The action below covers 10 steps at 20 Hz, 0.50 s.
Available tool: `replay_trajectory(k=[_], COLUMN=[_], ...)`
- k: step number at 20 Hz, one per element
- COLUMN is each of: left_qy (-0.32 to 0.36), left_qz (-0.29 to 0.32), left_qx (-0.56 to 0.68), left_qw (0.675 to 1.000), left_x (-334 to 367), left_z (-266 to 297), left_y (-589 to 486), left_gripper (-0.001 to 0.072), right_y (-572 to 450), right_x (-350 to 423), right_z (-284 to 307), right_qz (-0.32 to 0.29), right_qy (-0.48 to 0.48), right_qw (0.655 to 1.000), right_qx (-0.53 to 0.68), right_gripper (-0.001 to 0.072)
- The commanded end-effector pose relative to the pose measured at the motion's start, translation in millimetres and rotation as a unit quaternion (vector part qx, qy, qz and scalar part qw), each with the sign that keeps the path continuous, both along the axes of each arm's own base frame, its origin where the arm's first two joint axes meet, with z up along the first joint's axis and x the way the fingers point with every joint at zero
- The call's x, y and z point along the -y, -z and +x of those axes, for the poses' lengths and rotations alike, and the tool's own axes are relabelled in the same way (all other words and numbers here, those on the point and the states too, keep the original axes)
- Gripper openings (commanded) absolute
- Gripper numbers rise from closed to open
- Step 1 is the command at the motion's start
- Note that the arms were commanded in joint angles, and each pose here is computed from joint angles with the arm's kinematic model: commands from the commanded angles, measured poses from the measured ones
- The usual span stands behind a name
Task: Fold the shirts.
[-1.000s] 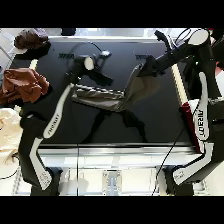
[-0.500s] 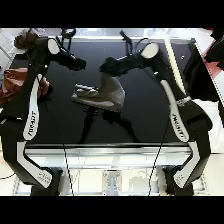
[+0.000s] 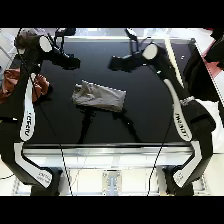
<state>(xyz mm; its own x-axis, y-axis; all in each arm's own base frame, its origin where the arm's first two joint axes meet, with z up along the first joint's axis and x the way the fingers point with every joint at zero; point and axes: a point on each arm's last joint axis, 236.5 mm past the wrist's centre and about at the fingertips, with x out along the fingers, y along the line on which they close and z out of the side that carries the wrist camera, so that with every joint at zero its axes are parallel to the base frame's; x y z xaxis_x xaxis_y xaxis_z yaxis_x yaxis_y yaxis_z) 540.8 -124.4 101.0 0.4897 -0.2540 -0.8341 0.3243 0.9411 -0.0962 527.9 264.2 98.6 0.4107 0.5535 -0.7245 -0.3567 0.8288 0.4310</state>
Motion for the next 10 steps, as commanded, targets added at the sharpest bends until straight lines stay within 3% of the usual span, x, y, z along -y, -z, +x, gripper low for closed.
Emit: replay_trajectory(k=[1,3,4,5,7,9,10], left_qy=[-0.001,-0.001,-0.001,-0.001,-0.001,-0.001,-0.001], left_qz=[0.001,0.001,0.001,0.001,0.001,0.001,0.001], left_qx=[-0.001,-0.001,-0.001,-0.001,-0.001,-0.001,-0.001], left_qw=[1.0,1.0,1.0,1.0,1.0,1.0,1.0], left_x=[-1.5,-1.5,-1.5,-1.5,-1.5,-1.5,-1.5], left_z=[-0.5,-0.5,-0.5,-0.3,-0.3,-0.3,-0.3], left_y=[0.0,0.0,0.0,0.2,0.2,0.2,0.2], left_gripper=[0.0009,0.0008,0.0009,0.0008,0.0009,0.0009,0.0009], right_y=[59.7,89.9,104.0,115.2,136.6,154.8,162.7], right_x=[113.2,125.8,115.7,100.6,70.5,48.9,40.9], right_z=[-20.7,-29.3,-36.4,-44.3,-58.2,-63.5,-64.5], right_qz=[-0.105,-0.073,-0.034,0.01,0.08,0.119,0.131], right_qy=[0.069,0.101,0.099,0.086,0.056,0.043,0.042], right_qw=[0.983,0.974,0.969,0.962,0.946,0.932,0.926], right_qx=[-0.131,-0.191,-0.225,-0.257,-0.308,-0.34,-0.352], right_gripper=[0.061,0.061,0.0596,0.0532,0.0529,0.0685,0.0685])
